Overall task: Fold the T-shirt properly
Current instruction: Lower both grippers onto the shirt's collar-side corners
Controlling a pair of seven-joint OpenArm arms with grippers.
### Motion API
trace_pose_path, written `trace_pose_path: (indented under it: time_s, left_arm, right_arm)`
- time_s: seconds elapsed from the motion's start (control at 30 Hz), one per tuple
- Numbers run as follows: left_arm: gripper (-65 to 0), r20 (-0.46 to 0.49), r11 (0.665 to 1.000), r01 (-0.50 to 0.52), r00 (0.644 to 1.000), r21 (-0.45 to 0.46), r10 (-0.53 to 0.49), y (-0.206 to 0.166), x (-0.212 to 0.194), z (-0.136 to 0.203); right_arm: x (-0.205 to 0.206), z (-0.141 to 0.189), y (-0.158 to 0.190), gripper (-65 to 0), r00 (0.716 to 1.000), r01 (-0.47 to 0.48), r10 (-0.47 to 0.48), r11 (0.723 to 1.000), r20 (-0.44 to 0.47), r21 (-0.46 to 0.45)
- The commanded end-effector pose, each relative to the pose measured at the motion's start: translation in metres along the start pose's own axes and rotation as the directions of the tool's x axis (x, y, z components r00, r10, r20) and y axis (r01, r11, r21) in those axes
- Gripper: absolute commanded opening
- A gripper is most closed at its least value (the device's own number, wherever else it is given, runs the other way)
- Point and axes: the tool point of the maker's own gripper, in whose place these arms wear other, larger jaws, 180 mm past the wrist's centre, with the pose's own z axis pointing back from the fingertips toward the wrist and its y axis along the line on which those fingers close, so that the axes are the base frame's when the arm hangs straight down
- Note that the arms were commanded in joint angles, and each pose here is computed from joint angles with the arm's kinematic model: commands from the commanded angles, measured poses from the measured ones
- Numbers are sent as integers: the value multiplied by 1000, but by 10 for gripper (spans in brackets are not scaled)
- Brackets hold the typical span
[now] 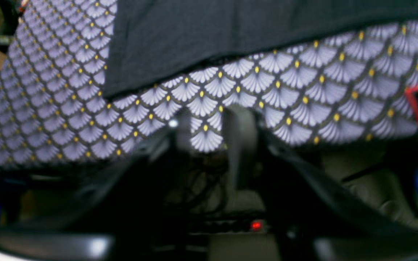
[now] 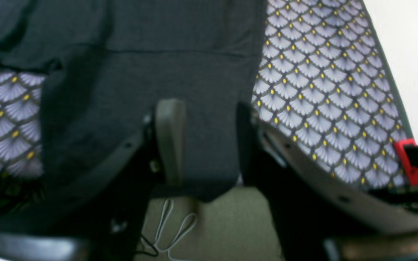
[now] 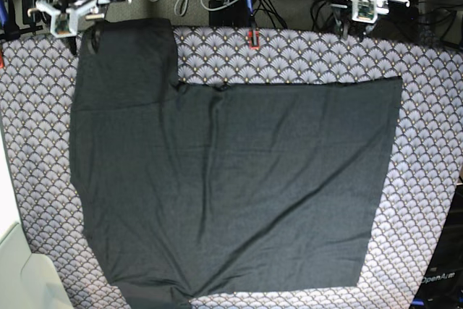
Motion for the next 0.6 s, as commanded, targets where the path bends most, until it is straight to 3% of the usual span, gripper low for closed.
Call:
trace_pose_path:
  time_s: [0.0,0.1,0.23,0.33,0.57]
  left_arm:
    - [-428,45,1000,-23,999,6,22,4,12,0]
    - [-428,32,995,-95,995,4,95,12,13,-7]
    - [-428,-54,983,-180,982,-16,179,18,6,-21]
    - [-427,-80,973,-232,970,-5,230,29,6,-28]
    - [-426,-58,959,-273,959,79,278,65,15,-36]
  right_arm:
    - [5,-1,-2,-384,1000,-4,4,1000,9,2]
    - [4,-13,-4,-383,999,-12,12,1000,-39,4]
    - [7,-31,12,-383,995,-43,53,992,-88,115]
    - [3,-45,7,-383,985,-59,79,990,-152,131]
    - [-4,-69,-30,-382,967,-52,68,996,-245,71]
